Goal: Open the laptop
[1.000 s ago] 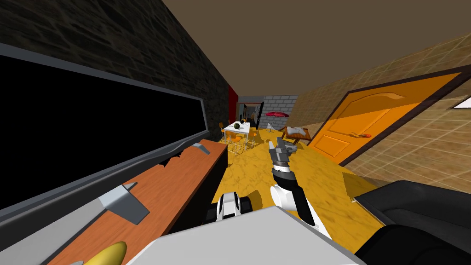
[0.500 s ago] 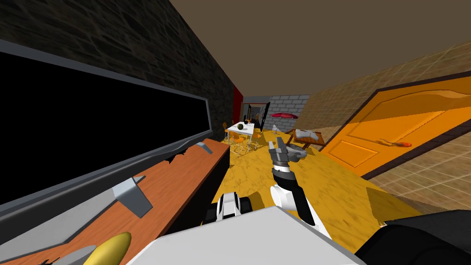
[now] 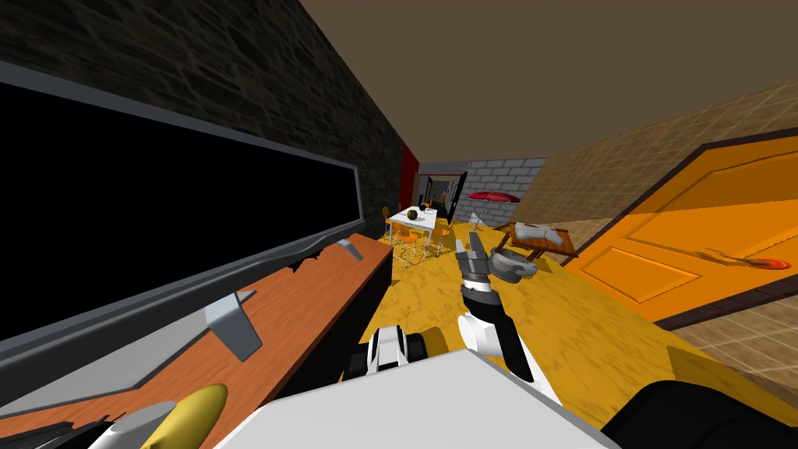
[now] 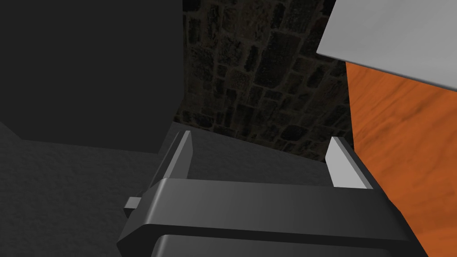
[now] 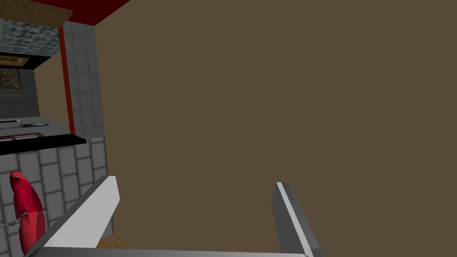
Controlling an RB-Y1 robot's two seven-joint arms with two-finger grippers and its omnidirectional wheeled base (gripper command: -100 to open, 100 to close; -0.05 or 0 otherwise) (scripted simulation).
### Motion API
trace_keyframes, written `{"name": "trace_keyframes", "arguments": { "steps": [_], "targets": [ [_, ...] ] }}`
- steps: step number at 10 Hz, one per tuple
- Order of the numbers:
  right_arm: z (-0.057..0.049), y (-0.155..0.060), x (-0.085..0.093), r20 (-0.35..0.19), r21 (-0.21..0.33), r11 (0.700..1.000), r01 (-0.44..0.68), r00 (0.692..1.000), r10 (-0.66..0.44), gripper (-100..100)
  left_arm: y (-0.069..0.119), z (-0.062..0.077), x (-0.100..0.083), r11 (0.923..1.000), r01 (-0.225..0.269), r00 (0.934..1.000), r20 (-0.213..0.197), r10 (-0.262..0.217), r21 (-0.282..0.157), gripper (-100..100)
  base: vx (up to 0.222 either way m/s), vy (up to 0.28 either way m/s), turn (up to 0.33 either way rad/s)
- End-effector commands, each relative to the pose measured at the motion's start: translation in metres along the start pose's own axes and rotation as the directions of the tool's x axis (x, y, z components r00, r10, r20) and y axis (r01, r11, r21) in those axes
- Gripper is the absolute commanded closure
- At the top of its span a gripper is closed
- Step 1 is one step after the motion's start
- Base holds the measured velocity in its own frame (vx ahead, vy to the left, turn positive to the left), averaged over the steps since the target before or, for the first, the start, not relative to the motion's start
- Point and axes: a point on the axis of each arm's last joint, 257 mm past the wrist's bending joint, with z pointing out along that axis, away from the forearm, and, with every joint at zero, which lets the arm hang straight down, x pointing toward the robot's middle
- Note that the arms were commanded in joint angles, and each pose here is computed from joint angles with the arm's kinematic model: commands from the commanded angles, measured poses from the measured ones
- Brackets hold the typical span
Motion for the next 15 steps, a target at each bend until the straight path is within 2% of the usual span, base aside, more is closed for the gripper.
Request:
{"name": "trace_keyframes", "arguments": {
  "steps": [1, 5, 7, 8, 9, 12, 13, 14, 15],
  "targets": [
    [0.0, 0.0, 0.0, 0.0, 0.0, 1.0, 0.0, 1.0, 0.0, 0, 0.007, -0.006, 0.008, 0.9998, -0.017, 0.9996, -0.02, 0.017, -0.003, -100, 0.0, 0.0, 0.0],
    [0.0, 0.0, 0.0, 0.0, 0.0, 1.0, 0.0, 1.0, 0.0, 0, 0.007, -0.006, 0.008, 0.9998, -0.017, 0.9996, -0.02, 0.017, -0.003, -100, 0.001, -0.001, 0.002],
    [0.0, 0.0, 0.0, 0.0, 0.0, 1.0, 0.0, 1.0, 0.0, 0, -0.01, 0.018, 0.004, 0.9997, -0.021, 0.9996, -0.017, 0.021, -0.015, -100, 0.002, -0.053, 0.044],
    [0.0, 0.0, 0.0, 0.0, 0.0, 1.0, 0.0, 1.0, 0.0, 0, -0.013, 0.023, 0.004, 0.9996, -0.021, 0.9996, -0.017, 0.021, -0.017, -100, 0.0, -0.061, 0.028],
    [0.0, 0.0, 0.0, 0.0, 0.0, 1.0, 0.0, 1.0, 0.0, 0, -0.014, 0.023, 0.006, 0.9997, -0.019, 0.9996, -0.019, 0.018, -0.014, -100, -0.003, -0.03, 0.019],
    [0.0, 0.0, 0.0, 0.0, 0.0, 1.0, 0.0, 1.0, 0.0, 0, -0.025, 0.038, 0.007, 0.9996, -0.019, 0.9996, -0.019, 0.019, -0.021, -100, 0.001, -0.036, 0.003],
    [0.0, 0.0, 0.0, 0.0, 0.0, 1.0, 0.0, 1.0, 0.0, 0, -0.03, 0.04, 0.013, 0.9999, -0.009, 0.9995, -0.03, 0.009, -0.011, -100, -0.004, -0.032, 0.045],
    [0.0, 0.0, 0.0, 0.0, 0.0, 1.0, 0.0, 1.0, 0.0, 0, -0.025, 0.038, 0.007, 0.9996, -0.019, 0.9996, -0.019, 0.019, -0.021, -100, -0.003, -0.002, -0.011],
    [0.0, 0.0, 0.0, 0.0, 0.0, 1.0, 0.0, 1.0, 0.0, 0, -0.029, 0.043, 0.007, 0.9996, -0.019, 0.9996, -0.02, 0.018, -0.023, -100, 0.0, -0.012, -0.012]
  ]
}}
